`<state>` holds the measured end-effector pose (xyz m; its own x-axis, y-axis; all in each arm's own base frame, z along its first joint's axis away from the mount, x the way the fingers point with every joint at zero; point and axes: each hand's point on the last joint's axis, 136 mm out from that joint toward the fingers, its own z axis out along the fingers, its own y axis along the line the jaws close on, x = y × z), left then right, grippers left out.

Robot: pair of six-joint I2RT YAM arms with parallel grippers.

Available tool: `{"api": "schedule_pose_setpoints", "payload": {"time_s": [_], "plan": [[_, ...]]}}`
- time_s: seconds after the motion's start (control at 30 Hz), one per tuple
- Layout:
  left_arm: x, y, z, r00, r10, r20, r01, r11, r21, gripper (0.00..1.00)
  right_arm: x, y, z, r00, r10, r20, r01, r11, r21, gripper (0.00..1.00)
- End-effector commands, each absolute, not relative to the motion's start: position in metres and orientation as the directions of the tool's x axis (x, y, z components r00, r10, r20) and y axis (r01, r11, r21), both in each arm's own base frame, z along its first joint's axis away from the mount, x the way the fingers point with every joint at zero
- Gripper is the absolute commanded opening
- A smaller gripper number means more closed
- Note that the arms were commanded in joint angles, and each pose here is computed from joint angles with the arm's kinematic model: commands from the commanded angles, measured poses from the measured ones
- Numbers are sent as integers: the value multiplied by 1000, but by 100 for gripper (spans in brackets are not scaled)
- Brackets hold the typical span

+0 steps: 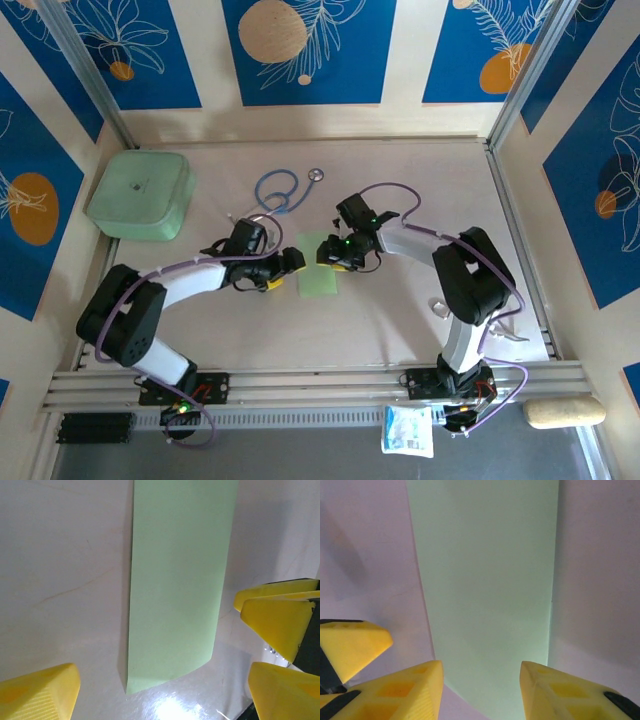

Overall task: Fold a paper plane with a square sheet of paper (pick it up from the middle)
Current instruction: Third fold the triangle at the center of the table.

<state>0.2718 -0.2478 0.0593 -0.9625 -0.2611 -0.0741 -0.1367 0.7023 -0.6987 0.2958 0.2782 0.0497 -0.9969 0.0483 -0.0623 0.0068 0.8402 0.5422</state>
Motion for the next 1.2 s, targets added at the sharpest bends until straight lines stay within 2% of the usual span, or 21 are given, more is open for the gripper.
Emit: {"api": "schedule_pose_setpoints", "payload": {"time_s": [0.0,0.27,0.57,0.67,1.17], "plan": [[282,-259,63,-954,-294,-59,-165,678,-716,86,301,291,52,-998,55,-41,20,805,593,45],[277,-263,55,-957,-291,-9,-201,683,-702,79,300,285,22,-998,58,10,54,832,552,45],[265,-267,49,-973,-227,37,-190,702,-686,56,289,262,-9,-995,72,63,93,881,463,43],[265,-269,48,-976,-214,44,-187,710,-679,53,287,261,-11,-995,71,69,94,884,457,41],[268,-282,41,-976,-192,102,-207,686,-698,52,284,256,-16,-992,75,104,116,872,476,39]]}}
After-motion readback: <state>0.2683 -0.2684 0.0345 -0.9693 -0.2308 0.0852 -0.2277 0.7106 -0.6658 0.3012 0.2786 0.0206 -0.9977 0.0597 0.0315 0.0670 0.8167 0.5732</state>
